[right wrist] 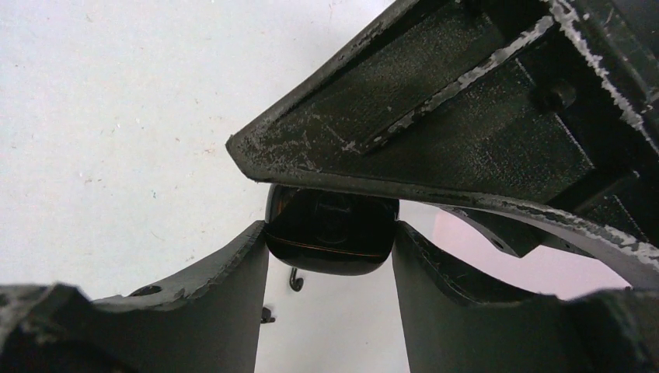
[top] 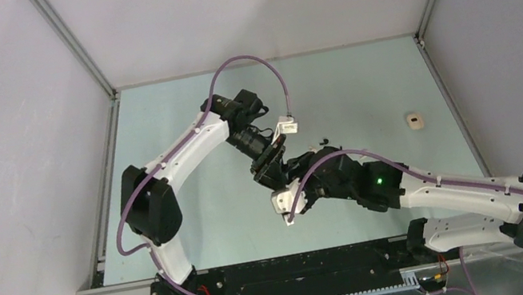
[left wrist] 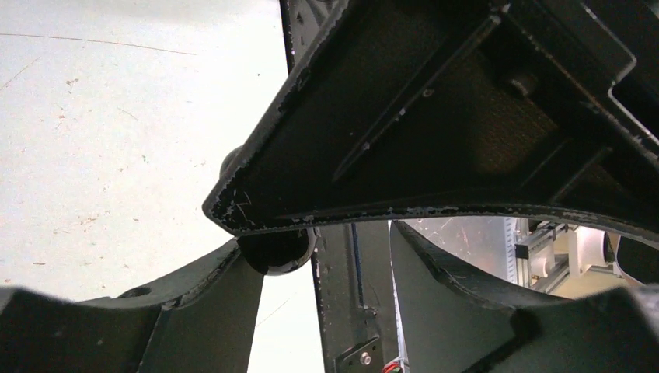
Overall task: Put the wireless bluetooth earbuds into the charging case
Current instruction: Pick up the charging case at the center of the board.
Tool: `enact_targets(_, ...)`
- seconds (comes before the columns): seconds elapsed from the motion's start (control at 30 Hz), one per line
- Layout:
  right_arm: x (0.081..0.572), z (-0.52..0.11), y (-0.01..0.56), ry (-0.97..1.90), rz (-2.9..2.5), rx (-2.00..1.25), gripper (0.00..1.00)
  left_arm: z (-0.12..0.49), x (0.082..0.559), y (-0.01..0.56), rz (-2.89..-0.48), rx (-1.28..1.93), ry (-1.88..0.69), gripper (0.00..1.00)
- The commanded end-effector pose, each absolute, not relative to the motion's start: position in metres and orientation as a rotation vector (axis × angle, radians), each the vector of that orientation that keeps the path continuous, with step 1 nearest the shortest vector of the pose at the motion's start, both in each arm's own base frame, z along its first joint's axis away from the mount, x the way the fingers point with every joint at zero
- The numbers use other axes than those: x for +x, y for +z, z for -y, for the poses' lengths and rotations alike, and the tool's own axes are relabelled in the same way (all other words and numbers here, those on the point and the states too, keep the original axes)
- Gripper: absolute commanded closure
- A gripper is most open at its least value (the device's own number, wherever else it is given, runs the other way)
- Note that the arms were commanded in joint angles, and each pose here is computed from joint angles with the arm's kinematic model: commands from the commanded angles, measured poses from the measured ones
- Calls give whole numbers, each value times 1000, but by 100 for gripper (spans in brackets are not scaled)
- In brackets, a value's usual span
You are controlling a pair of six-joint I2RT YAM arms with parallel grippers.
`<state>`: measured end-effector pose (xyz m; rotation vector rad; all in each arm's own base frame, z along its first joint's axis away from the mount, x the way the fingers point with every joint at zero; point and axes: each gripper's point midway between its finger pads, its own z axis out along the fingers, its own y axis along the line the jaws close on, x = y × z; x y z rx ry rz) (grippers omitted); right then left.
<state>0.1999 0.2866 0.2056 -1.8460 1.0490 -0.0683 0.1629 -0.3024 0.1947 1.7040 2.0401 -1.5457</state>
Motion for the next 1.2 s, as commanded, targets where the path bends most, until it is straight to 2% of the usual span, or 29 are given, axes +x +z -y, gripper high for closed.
enact_targets(0.0, 204, -295, 217, -75, -1036, -1783, 73, 308, 161, 206, -1966, 1713, -1584, 37)
enact_targets(0.27, 196, -300, 215, -46, -1029, -1794, 75, 309, 163, 204, -1972, 1709, -1579, 43)
enact_targets(0.4, 194, -300, 214, -37, -1029, -1796, 75, 310, 164, 202, -1975, 1711, -1575, 53)
enact_targets(0.47, 193, -301, 215, -31, -1027, -1795, 76, 310, 164, 202, -1978, 1710, -1577, 62)
enact_targets(0.6, 190, -301, 216, -15, -1024, -1795, 77, 310, 165, 201, -1979, 1710, -1577, 68)
enact_targets(0.73, 189, -301, 214, -11, -1025, -1800, 77, 310, 165, 202, -1980, 1709, -1584, 67)
enact_targets(0.8, 189, -302, 214, -14, -1025, -1800, 77, 311, 166, 202, -1978, 1711, -1584, 59)
enact_targets(0.87, 190, -302, 214, -21, -1026, -1800, 77, 311, 165, 203, -1976, 1712, -1583, 55)
enact_targets(0.97, 189, -303, 214, -23, -1020, -1801, 78, 311, 166, 203, -1977, 1710, -1578, 57)
enact_targets(1.03, 189, -303, 214, -22, -1020, -1802, 79, 311, 166, 204, -1976, 1709, -1578, 65)
enact_targets(1.1, 189, -303, 214, -25, -1019, -1803, 79, 311, 166, 203, -1974, 1711, -1577, 79)
enact_targets(1.17, 189, -303, 214, -26, -1020, -1803, 79, 311, 166, 203, -1975, 1713, -1576, 85)
